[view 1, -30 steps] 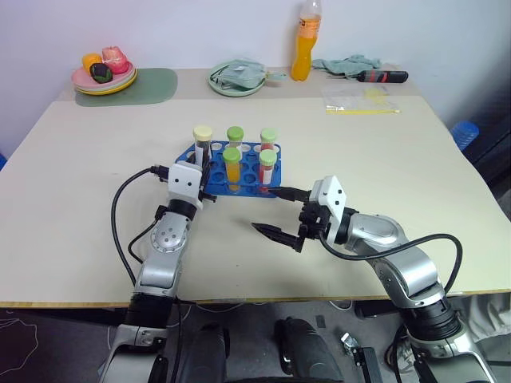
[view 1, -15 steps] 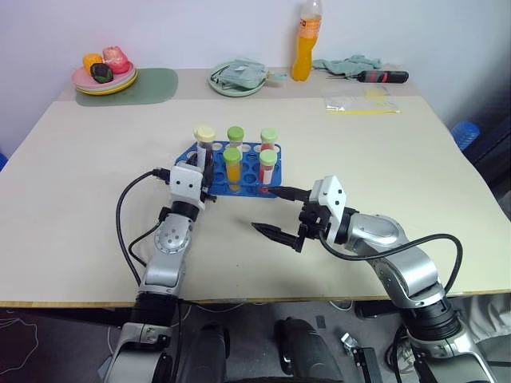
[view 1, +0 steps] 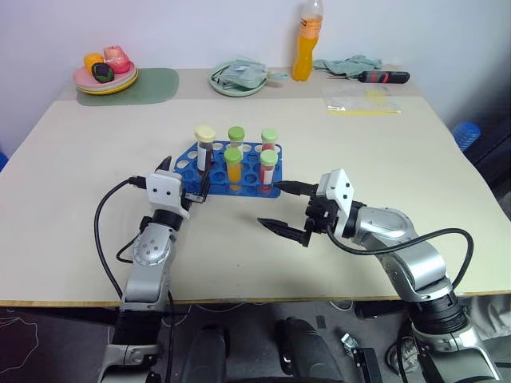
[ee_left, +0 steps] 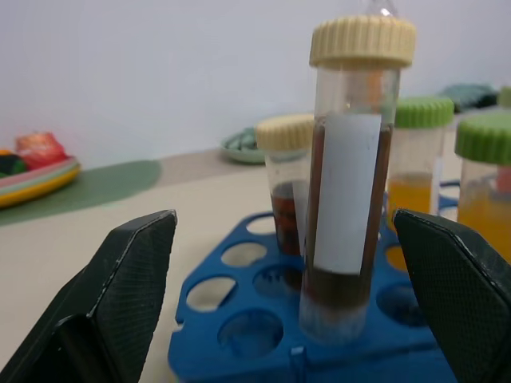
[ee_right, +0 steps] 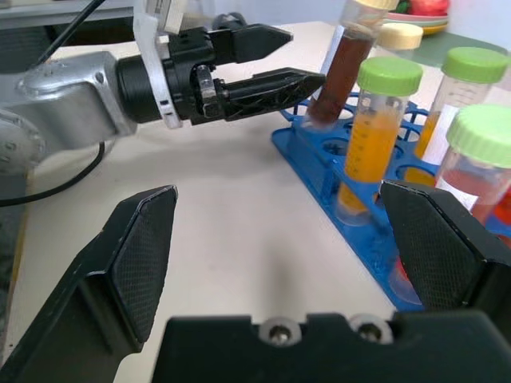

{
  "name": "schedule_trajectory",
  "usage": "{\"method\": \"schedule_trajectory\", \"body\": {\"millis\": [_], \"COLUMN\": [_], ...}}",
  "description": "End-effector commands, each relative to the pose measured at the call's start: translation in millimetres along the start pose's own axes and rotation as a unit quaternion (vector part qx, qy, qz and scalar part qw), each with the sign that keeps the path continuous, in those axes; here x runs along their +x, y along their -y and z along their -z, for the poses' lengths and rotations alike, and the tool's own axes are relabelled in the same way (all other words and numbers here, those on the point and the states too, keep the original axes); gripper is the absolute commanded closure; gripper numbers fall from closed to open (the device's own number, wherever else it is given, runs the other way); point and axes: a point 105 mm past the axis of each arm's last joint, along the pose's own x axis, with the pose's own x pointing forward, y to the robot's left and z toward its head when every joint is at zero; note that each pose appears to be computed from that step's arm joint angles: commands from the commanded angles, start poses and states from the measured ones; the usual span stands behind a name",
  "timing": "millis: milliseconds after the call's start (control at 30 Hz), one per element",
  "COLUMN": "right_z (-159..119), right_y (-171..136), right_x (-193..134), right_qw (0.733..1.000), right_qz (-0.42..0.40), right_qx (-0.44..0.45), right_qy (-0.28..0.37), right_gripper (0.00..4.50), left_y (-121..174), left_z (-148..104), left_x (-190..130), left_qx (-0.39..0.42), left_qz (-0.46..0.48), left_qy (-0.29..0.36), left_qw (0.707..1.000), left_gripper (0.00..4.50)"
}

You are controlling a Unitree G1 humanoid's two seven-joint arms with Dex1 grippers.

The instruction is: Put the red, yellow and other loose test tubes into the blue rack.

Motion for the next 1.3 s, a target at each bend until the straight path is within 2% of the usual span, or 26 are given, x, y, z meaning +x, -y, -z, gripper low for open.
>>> {"method": "schedule_trajectory", "body": {"millis": [33, 167, 300, 867, 967, 1067, 1300], "right_z": [-11, -8, -7, -6, -6, -6, -6], "right_y": [-1, -4, -7, -15, -15, -16, -16], "right_x": [-2, -3, -4, -1, 0, 0, 1], "right_qw": [1.0, 1.0, 1.0, 1.0, 1.0, 1.0, 1.0], "right_qz": [0.0, 0.005, 0.008, -0.002, -0.003, -0.004, -0.006], "right_qx": [-0.016, -0.015, -0.015, -0.018, -0.018, -0.018, -0.016], "right_qy": [0.017, 0.01, 0.009, 0.002, 0.002, 0.003, 0.003], "right_gripper": [0.0, 0.0, 0.0, 0.0, 0.0, 0.0, 0.0], "left_y": [4, 7, 15, 25, 25, 25, 24], "left_z": [-19, -15, -14, -25, -25, -24, -23], "left_x": [14, 28, 32, 37, 38, 38, 36], "left_qx": [-0.006, -0.017, -0.041, -0.033, -0.035, -0.027, -0.025], "left_qz": [0.036, 0.053, 0.061, 0.07, 0.07, 0.068, 0.066], "left_qy": [0.002, -0.053, -0.077, -0.084, -0.085, -0.089, -0.09], "left_qw": [0.999, 0.997, 0.994, 0.993, 0.993, 0.993, 0.993], "left_gripper": [0.04, 0.04, 0.04, 0.04, 0.83, 2.27, 2.27]}}
